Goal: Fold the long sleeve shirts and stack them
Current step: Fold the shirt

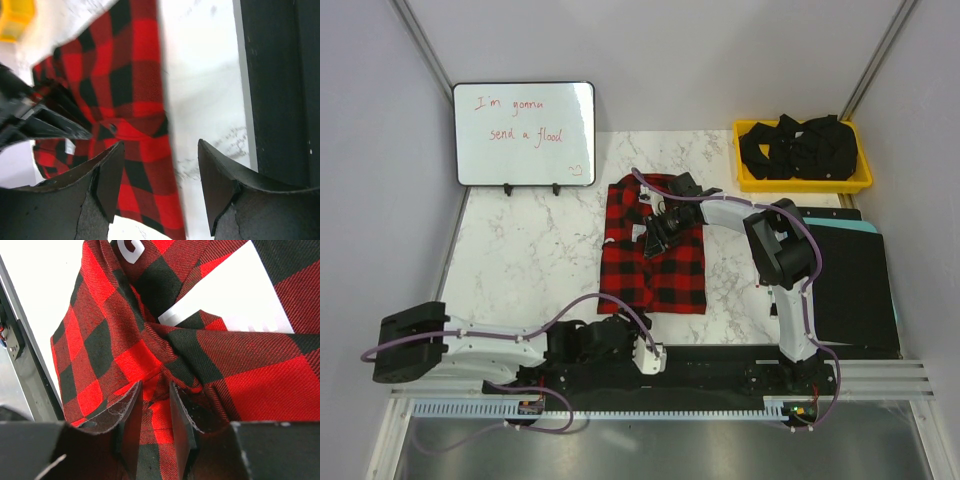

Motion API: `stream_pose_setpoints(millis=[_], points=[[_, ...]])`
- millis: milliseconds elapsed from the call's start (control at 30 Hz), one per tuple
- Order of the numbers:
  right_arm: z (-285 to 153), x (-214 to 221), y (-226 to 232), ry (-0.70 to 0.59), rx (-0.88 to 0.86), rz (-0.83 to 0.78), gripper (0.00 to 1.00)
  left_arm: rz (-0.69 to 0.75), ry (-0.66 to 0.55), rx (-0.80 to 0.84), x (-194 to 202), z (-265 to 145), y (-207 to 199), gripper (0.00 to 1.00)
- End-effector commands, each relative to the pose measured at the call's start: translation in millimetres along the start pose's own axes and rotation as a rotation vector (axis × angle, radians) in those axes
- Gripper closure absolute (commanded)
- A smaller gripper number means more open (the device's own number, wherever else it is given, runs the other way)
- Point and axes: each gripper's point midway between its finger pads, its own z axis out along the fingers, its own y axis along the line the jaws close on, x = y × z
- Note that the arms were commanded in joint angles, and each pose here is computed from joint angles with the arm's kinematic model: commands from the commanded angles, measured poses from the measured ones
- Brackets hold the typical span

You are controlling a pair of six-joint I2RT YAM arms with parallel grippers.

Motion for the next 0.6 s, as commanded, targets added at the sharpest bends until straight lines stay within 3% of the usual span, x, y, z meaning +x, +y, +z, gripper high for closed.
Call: stream_pose_setpoints(millis=[0,567], points=[[8.1,40.8,-42.9,0.098,0.138,0.018,0.63,-0.027,0.040,-0.056,11.0,10.7,2.5,0.32],[12.0,47.2,-44.1,0.116,0.122,0.022,0.63,0.106,0.089,-0.117,51.1,44.3,-4.3,0.33]])
